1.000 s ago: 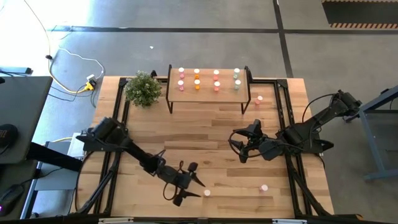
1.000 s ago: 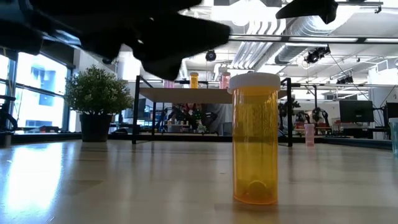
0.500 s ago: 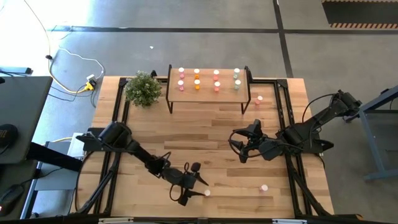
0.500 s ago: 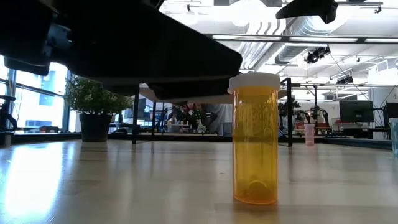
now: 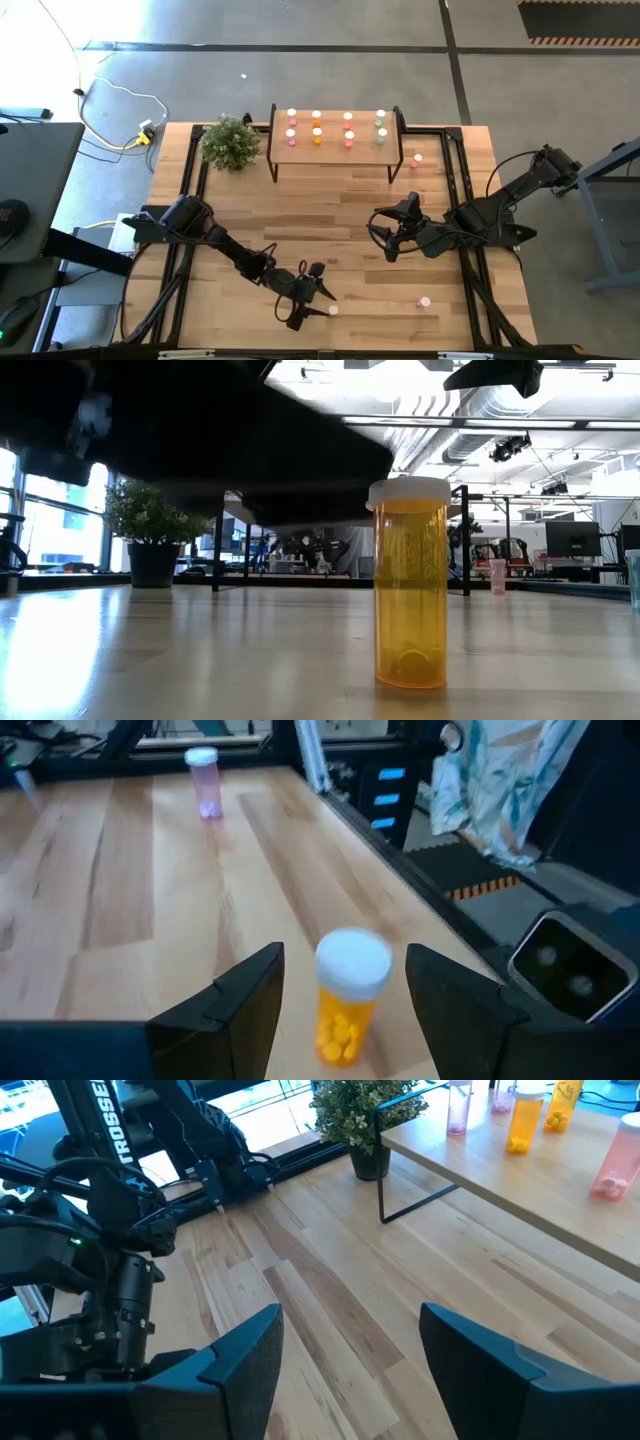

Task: Pick and place medicine bottles onto shelf by color
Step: Put the orange pill bottle aligned with the other orange pill bottles on the shelf

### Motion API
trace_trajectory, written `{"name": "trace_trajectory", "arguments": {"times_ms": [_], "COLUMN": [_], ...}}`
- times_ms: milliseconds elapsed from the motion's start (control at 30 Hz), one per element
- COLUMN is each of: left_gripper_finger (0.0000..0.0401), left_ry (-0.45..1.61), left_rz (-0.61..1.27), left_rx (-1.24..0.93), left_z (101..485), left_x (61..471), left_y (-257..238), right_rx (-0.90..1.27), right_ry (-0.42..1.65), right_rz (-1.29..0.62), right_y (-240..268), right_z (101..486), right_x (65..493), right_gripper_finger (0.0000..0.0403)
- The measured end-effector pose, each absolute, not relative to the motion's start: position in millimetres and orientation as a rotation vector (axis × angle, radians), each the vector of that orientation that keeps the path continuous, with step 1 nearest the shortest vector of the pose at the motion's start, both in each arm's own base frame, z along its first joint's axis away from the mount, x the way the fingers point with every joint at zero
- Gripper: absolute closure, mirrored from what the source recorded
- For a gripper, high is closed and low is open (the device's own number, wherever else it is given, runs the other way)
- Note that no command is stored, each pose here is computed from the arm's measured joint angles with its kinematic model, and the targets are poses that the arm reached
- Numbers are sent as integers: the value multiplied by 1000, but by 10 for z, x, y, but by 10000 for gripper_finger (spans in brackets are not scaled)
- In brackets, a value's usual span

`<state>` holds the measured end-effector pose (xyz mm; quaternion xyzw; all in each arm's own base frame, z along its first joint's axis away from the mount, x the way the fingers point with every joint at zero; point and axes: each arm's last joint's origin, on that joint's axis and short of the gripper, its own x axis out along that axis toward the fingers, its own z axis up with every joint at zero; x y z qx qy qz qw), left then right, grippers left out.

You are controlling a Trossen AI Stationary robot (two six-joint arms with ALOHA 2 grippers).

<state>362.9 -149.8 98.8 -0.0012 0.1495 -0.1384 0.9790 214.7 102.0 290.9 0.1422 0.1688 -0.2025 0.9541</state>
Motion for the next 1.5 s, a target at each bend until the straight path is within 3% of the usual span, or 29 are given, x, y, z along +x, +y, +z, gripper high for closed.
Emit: {"name": "trace_trajectory", "arguments": {"times_ms": [367, 1000, 1500], "left_gripper_finger": [199, 200, 270], "left_ry": [335, 286, 291], "left_rz": [-267, -285, -284], "left_rx": [-14, -32, -31], "left_z": [834, 886, 882], "left_x": [3737, 3752, 3751], "left_y": [-1535, -1544, -1542], "right_rx": [290, 288, 289], "right_ry": [346, 348, 348], "right_rz": [-407, -407, -407], "right_y": [1021, 1021, 1021], "right_z": [2909, 2908, 2908], "right_x": [2148, 2148, 2148], "right_gripper_finger": [176, 176, 176]}}
